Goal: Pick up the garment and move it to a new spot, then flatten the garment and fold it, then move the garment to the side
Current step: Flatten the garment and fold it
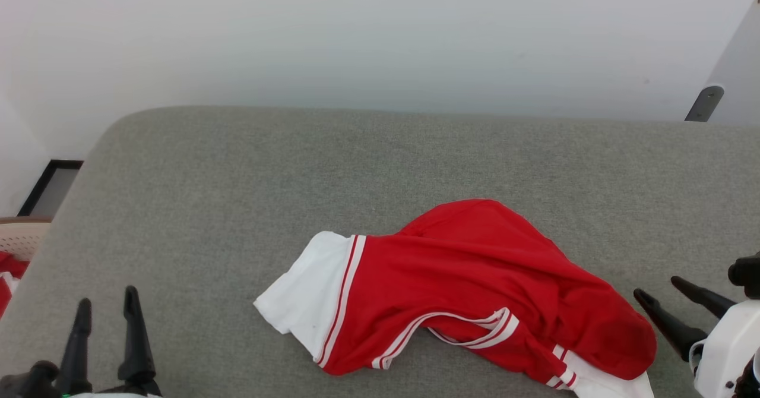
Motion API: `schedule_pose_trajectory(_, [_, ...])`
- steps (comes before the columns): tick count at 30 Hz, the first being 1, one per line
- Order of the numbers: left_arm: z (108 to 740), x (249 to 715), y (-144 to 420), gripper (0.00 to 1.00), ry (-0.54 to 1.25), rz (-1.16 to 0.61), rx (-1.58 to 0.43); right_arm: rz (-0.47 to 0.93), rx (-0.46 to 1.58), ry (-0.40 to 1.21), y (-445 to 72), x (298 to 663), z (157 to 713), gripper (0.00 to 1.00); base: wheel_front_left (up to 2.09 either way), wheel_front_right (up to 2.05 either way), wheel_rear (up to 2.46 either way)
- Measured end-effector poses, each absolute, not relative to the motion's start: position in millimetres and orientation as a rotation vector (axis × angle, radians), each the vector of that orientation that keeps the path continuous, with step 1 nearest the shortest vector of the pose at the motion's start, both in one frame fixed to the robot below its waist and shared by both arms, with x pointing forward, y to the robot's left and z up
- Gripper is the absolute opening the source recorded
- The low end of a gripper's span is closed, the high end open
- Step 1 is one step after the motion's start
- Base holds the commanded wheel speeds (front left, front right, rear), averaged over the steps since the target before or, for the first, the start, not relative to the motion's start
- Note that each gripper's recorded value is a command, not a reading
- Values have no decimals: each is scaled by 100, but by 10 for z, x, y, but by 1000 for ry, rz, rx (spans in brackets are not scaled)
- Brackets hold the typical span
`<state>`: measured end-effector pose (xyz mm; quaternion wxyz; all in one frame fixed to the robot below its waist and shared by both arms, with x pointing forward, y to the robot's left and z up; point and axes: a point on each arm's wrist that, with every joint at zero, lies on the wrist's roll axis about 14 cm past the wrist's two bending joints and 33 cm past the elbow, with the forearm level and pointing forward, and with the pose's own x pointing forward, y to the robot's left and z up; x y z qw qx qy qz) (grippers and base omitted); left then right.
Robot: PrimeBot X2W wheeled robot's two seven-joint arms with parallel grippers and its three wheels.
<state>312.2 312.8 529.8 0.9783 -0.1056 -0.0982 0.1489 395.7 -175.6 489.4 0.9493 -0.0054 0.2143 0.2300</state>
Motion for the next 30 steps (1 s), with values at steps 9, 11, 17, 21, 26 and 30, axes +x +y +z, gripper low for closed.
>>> schedule_pose_trajectory(9, [5176,3056,3073,100,-145,262,-188,563,52,463,-1395,3733,4958,100,0,0,0])
schedule_pose_trajectory(11, [5171,3051,3074,100,-141,260,-184,583,47,494,-1345,3689,4930,100,0,0,0])
schedule_pose_trajectory(17, [5145,3068,3075,100,-130,265,-181,622,42,574,-1211,3653,4847,100,0,0,0])
schedule_pose_trajectory(21, [5122,3085,3082,100,-122,273,-180,623,26,636,-1198,3635,4733,100,0,0,0])
schedule_pose_trajectory(26, [5081,3089,3079,100,-110,281,-184,589,14,620,-1247,3743,4730,100,0,0,0])
schedule_pose_trajectory(30, [5070,3132,3013,100,-102,253,-183,557,4,583,-1299,3813,4754,100,0,0,0])
